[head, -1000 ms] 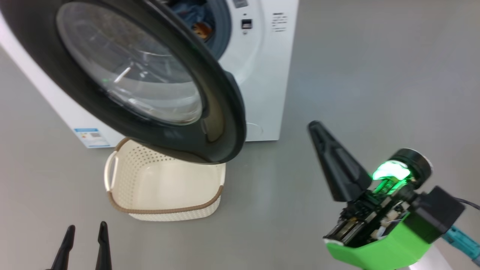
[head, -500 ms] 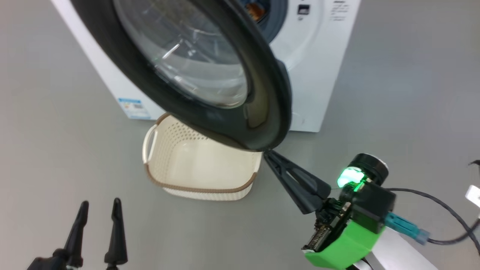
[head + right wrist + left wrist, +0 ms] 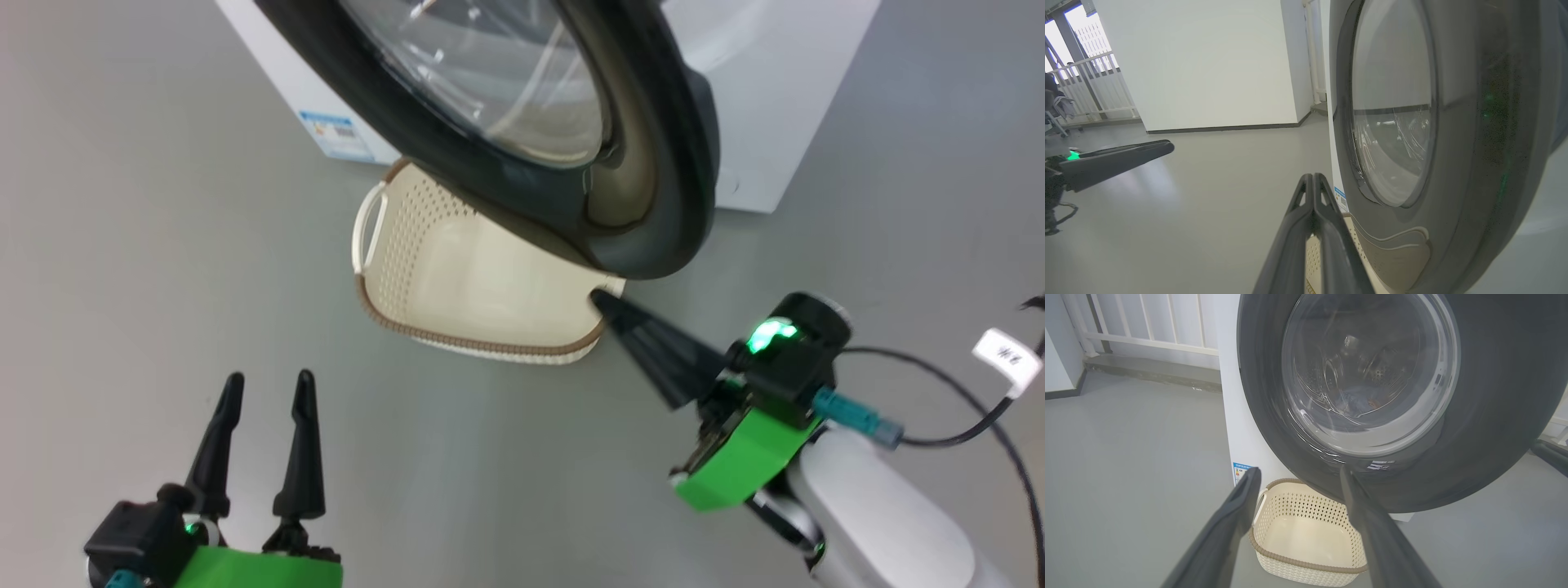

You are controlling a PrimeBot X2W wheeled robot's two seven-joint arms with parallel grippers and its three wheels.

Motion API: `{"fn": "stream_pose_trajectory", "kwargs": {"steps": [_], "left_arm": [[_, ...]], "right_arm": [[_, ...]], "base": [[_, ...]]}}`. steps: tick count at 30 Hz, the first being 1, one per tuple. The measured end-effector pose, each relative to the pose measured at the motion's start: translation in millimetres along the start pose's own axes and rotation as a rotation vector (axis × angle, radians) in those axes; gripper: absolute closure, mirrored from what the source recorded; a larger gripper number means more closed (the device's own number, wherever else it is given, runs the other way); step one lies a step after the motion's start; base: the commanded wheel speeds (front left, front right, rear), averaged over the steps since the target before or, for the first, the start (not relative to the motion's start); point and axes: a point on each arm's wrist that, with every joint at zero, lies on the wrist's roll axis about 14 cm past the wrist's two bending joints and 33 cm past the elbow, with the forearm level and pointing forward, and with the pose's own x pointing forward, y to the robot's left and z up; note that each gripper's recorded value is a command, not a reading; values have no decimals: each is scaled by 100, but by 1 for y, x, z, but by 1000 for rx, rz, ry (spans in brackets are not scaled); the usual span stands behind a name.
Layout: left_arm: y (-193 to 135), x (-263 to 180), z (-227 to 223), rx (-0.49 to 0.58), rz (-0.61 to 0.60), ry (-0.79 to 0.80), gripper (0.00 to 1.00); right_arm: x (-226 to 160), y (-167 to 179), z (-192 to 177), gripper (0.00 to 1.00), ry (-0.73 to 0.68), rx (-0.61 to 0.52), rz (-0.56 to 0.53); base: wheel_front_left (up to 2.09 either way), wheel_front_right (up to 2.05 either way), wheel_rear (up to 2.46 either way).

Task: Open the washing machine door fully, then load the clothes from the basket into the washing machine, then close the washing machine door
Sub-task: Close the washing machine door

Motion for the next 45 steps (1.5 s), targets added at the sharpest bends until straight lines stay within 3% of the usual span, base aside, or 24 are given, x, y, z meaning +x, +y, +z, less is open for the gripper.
{"fn": "stream_pose_trajectory", "kwargs": {"steps": [11, 24, 45], "left_arm": [[3, 19, -19, -3, 22, 47, 0], [-10, 33, -42, -10, -19, 100, 0], [-29, 60, -74, -16, -74, 153, 0]], "right_arm": [[30, -57, -29, 100, 5, 45, -106], [45, -116, -11, 100, -105, 62, -252], [79, -208, 28, 100, -271, 8, -376]], "base": [[0, 0, 0], [0, 0, 0], [0, 0, 0]]}}
